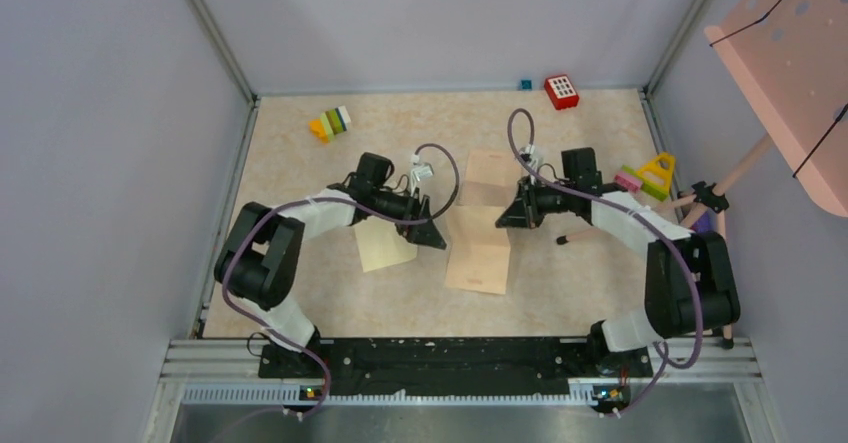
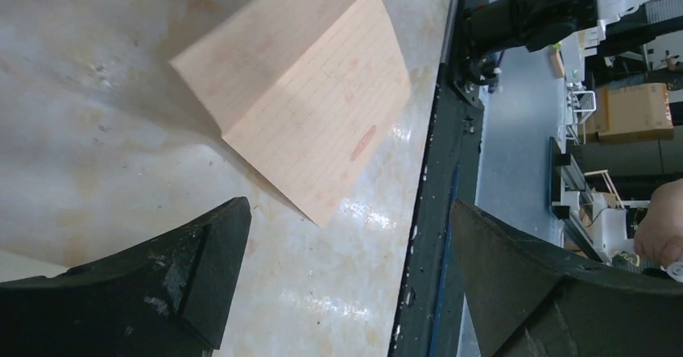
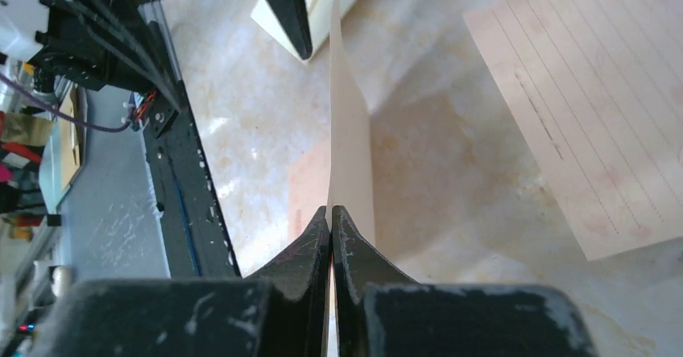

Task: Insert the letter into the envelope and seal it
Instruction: Pick up the letter from the center of the board, then fold the letter.

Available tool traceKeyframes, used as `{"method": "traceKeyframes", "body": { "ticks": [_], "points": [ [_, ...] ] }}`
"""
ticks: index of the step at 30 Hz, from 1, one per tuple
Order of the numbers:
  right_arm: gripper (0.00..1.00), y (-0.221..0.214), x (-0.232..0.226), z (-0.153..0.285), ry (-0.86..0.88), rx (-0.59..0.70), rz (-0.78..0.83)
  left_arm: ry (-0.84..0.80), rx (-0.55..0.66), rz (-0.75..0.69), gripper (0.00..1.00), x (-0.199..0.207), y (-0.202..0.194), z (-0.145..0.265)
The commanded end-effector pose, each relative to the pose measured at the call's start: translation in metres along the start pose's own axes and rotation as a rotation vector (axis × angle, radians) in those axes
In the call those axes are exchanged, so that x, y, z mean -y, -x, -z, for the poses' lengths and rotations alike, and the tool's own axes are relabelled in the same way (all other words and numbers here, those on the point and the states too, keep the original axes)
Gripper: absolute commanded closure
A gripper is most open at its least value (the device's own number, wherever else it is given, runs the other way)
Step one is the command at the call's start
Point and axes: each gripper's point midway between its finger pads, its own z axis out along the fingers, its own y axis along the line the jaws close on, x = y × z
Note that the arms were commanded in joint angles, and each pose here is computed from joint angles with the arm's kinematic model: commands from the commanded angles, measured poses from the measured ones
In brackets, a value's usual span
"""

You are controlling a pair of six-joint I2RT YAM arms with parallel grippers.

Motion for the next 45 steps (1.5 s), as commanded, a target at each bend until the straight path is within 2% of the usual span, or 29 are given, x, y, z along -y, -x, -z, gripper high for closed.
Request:
{"method": "traceKeyframes", "body": {
  "ticks": [1, 8, 17, 22, 31, 34, 37, 39, 41, 45],
  "points": [
    [1.00, 0.047, -0.049, 0.018, 0.064, 0.104, 0.250, -0.102, 0.065, -0.157, 0.01, 0.045, 0.042, 0.045],
    [1.00, 0.111, -0.132, 0.064, 0.140, 0.260, 0.469, -0.030, 0.100, -0.418, 0.01, 0.079, 0.085, 0.093],
    [1.00, 0.159, -0.200, 0.108, 0.150, 0.446, 0.624, -0.088, 0.206, -0.650, 0.01, 0.137, 0.119, 0.120],
    [1.00, 0.171, -0.218, 0.118, 0.172, 0.510, 0.651, -0.120, 0.273, -0.675, 0.01, 0.150, 0.129, 0.121],
    [1.00, 0.186, -0.220, 0.121, 0.168, 0.566, 0.634, -0.212, 0.215, -0.590, 0.04, 0.154, 0.107, 0.094],
    [1.00, 0.190, -0.221, 0.124, 0.156, 0.586, 0.642, -0.235, 0.214, -0.568, 0.17, 0.155, 0.107, 0.090],
    [1.00, 0.192, -0.219, 0.125, 0.146, 0.593, 0.641, -0.218, 0.223, -0.573, 0.55, 0.152, 0.112, 0.089],
    [1.00, 0.192, -0.220, 0.126, 0.147, 0.594, 0.646, -0.200, 0.233, -0.564, 0.84, 0.153, 0.115, 0.090],
    [1.00, 0.191, -0.221, 0.127, 0.150, 0.592, 0.652, -0.185, 0.243, -0.549, 0.98, 0.152, 0.117, 0.091],
    [1.00, 0.187, -0.224, 0.126, 0.167, 0.580, 0.667, -0.172, 0.262, -0.544, 1.00, 0.153, 0.122, 0.092]
  ]
}}
